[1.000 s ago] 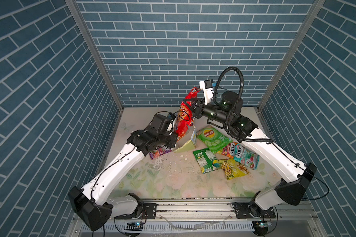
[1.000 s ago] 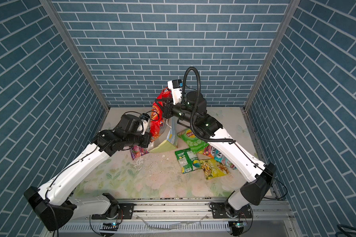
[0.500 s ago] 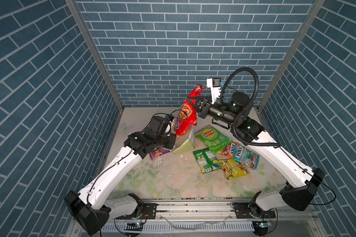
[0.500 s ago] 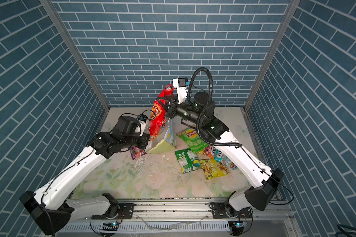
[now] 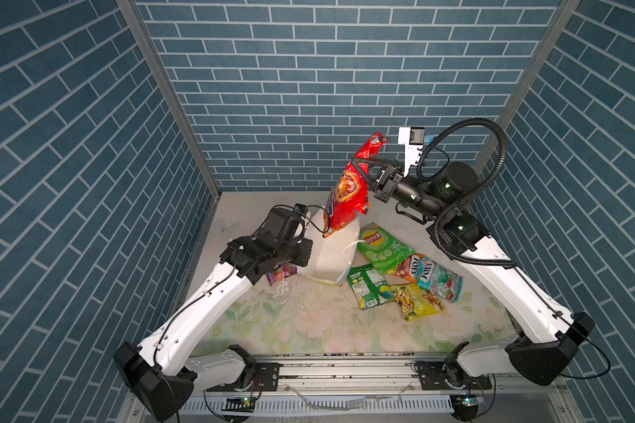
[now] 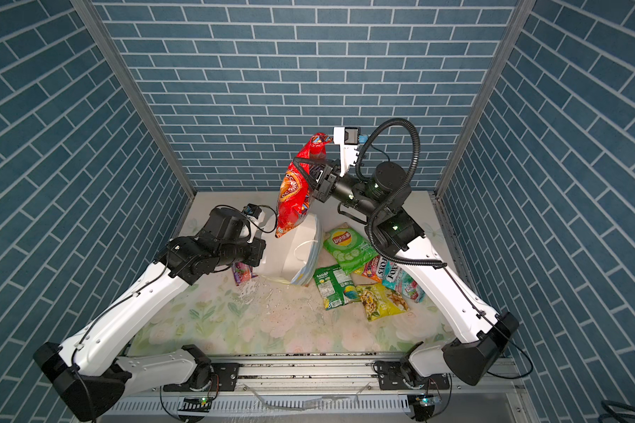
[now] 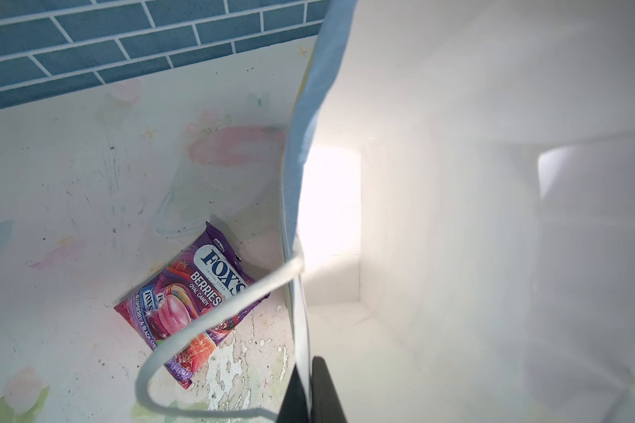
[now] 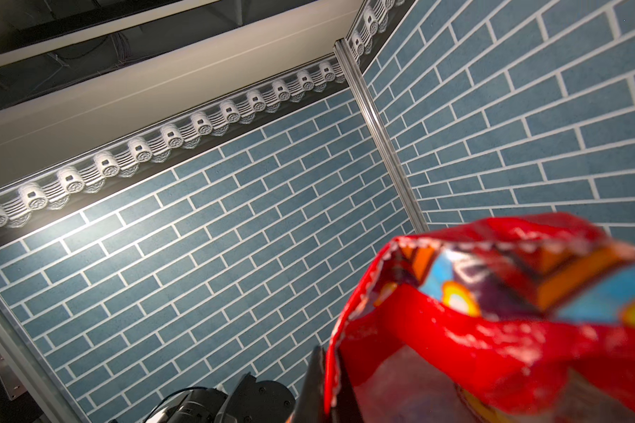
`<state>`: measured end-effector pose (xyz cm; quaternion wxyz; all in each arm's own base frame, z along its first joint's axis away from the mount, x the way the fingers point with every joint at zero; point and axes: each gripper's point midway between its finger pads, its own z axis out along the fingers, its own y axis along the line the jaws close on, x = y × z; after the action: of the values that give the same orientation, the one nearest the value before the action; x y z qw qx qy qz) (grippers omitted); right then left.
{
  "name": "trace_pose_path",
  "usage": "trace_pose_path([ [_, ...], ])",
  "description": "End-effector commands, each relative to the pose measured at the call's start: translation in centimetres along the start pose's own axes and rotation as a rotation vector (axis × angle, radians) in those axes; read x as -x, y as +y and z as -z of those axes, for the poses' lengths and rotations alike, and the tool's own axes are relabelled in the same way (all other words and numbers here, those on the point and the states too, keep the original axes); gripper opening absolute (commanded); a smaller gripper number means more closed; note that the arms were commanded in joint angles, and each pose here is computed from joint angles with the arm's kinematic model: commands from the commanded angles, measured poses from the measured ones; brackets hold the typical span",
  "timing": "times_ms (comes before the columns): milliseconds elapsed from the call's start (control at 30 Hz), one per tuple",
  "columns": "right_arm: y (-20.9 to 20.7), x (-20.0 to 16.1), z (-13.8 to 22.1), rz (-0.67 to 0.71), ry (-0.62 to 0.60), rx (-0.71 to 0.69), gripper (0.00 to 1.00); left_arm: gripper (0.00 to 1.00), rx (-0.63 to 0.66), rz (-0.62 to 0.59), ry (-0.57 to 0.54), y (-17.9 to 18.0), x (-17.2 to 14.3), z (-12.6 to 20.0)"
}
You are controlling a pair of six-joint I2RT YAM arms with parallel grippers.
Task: Take the snacks out of the paper bag
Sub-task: Pick up the snack from the paper bag, then place the paper bag at the top-center of the table.
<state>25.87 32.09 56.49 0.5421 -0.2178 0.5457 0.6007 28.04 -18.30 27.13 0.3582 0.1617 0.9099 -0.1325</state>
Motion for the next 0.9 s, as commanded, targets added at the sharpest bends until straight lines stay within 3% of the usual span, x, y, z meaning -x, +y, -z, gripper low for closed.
trace_pose_path([
  [0, 7.4, 6.6, 4.0, 0.160, -0.185, 0.139, 0.00, 0.07, 0.028, -0.001, -0.016, 0.7, -0.3, 0.4],
  [333, 6.2, 6.3, 10.8, 0.309, -0.141, -0.199, 0.00, 0.06, 0.043, -0.008, -0.201, 1.1, 1.4, 2.7],
  [433, 5.1, 5.4, 12.7, 0.319, -0.101, -0.304, 0.00, 0.06, 0.048, -0.010, -0.192, 1.2, 1.4, 3.0],
  [667, 1.1, 1.5, 15.8, 0.268, 0.012, -0.505, 0.00, 0.05, 0.055, -0.046, -0.277, 1.0, 1.7, 3.8],
  [867, -2.6, -4.2, 16.0, 0.146, 0.202, -0.591, 0.00, 0.05, 0.066, -0.059, -0.301, 1.1, 1.9, 4.2],
])
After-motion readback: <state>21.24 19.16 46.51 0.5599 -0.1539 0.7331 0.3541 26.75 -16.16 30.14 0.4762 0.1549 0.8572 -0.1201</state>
